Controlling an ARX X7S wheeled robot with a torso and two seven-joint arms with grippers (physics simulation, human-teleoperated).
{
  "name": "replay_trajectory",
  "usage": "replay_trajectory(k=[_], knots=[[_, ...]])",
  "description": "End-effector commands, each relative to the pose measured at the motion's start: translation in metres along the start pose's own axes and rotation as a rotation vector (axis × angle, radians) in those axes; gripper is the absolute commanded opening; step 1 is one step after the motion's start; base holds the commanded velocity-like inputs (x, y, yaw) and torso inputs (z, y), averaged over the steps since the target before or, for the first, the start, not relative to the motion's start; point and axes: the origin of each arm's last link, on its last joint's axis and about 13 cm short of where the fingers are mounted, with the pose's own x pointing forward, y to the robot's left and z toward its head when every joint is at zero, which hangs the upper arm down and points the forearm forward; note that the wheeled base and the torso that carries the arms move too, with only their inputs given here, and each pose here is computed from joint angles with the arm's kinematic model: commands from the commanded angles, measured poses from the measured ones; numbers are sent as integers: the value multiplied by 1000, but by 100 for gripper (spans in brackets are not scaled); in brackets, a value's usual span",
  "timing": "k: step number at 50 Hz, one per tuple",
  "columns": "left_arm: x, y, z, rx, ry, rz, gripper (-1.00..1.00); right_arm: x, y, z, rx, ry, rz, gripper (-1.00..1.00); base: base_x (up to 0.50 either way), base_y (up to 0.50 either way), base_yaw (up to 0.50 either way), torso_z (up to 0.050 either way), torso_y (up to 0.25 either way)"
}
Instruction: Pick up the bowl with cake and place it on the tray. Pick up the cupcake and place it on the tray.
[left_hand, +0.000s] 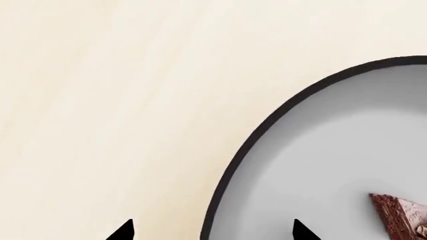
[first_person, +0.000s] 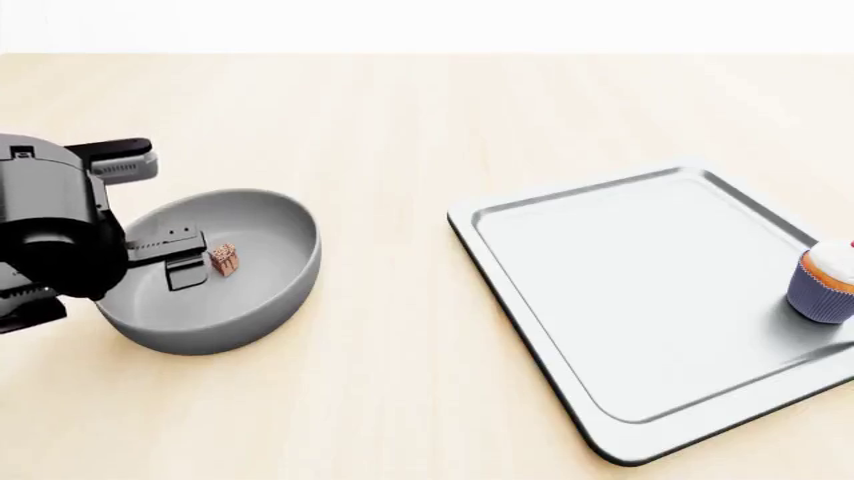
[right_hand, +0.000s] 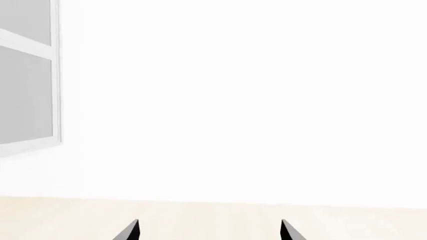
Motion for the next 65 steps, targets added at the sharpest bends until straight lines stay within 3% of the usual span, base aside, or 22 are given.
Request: replay_trajectory(k=[1,10,11,42,53,65], knots=[[7,0,2,-10,21,11,100,0,0,1,1,-3,2,100,0,0,0,0,0],[12,-4,0,2,26,19,100,-1,1,2,1,-11,5,100,0,0,0,0,0],[12,-4,0,1,27,14,-100,-1,1,2,1,-11,5,100,0,0,0,0,0],[11,0,5,-111,83,-145,-100,-2,2,3,2,-20,15,100,1,0,-1,0,0],[-10,8,5,-170,75,-253,-100,-3,1,4,7,-23,11,100,1,0,-1,-1,0],[-36,16,-1,-189,7,-289,-100,-4,1,5,9,-28,7,100,0,0,0,0,0]])
